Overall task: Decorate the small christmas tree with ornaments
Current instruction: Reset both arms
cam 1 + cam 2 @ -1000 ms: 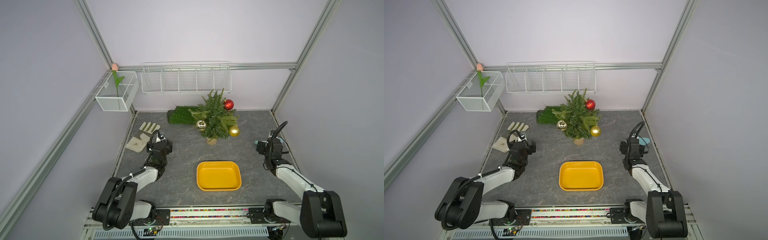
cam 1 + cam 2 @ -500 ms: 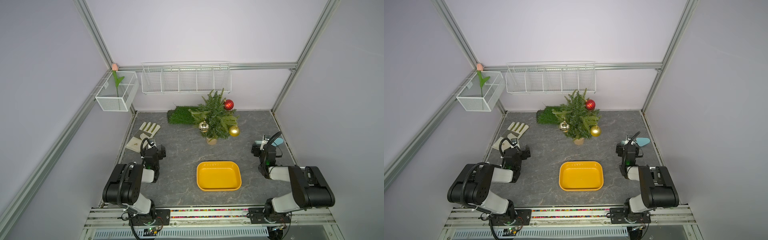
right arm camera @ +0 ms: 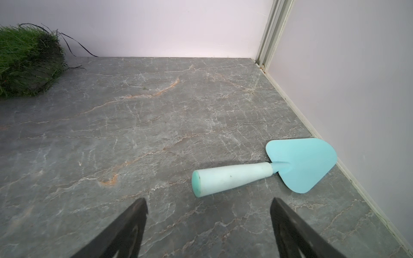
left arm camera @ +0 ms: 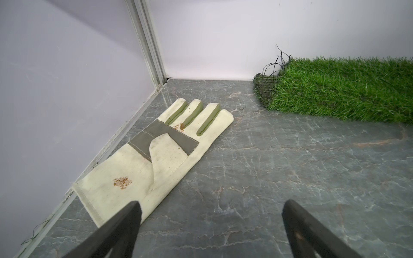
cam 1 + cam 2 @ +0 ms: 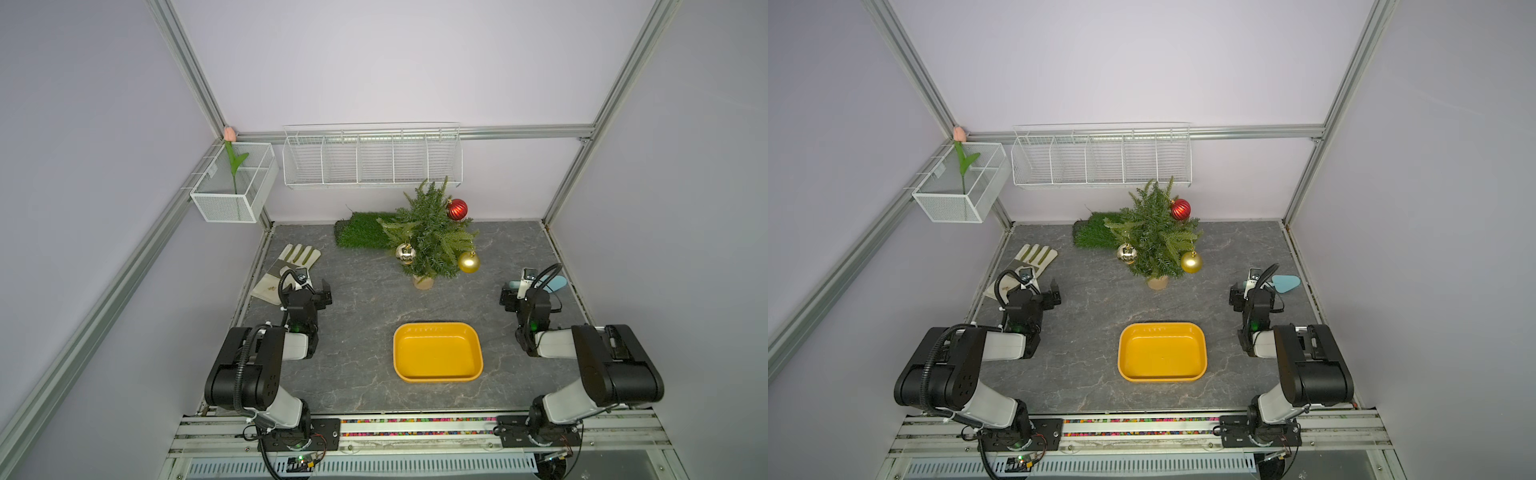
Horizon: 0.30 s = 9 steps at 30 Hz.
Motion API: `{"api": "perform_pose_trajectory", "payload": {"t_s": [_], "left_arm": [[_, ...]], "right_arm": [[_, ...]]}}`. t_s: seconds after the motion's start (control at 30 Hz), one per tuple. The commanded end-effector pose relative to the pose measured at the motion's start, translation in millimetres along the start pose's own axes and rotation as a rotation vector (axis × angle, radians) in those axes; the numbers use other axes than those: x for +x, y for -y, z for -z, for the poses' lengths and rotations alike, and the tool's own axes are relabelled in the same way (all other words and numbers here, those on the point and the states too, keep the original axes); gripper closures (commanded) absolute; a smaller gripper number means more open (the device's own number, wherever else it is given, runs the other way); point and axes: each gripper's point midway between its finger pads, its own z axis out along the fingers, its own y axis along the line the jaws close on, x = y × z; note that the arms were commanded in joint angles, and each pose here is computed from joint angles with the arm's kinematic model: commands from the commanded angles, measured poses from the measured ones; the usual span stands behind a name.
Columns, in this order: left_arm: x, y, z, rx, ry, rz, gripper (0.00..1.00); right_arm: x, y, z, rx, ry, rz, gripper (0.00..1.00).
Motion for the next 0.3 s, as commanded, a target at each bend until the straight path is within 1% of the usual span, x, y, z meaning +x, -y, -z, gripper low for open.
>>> {"api": "perform_pose_trajectory", "payload": {"t_s": [0.0, 0.27], "left_arm": [[-9.3, -1.8, -0.7, -0.003, 0.033, 0.023, 0.01], [-9.5, -2.0, -0.6, -0.004, 0.034, 0.024, 0.01]], "right_arm": [[-7.0, -2.1, 0.6, -0.011, 0.032, 0.012, 0.11], [-6.5, -2.5, 0.7, -0.012, 0.029, 0.011, 0.11]]}}
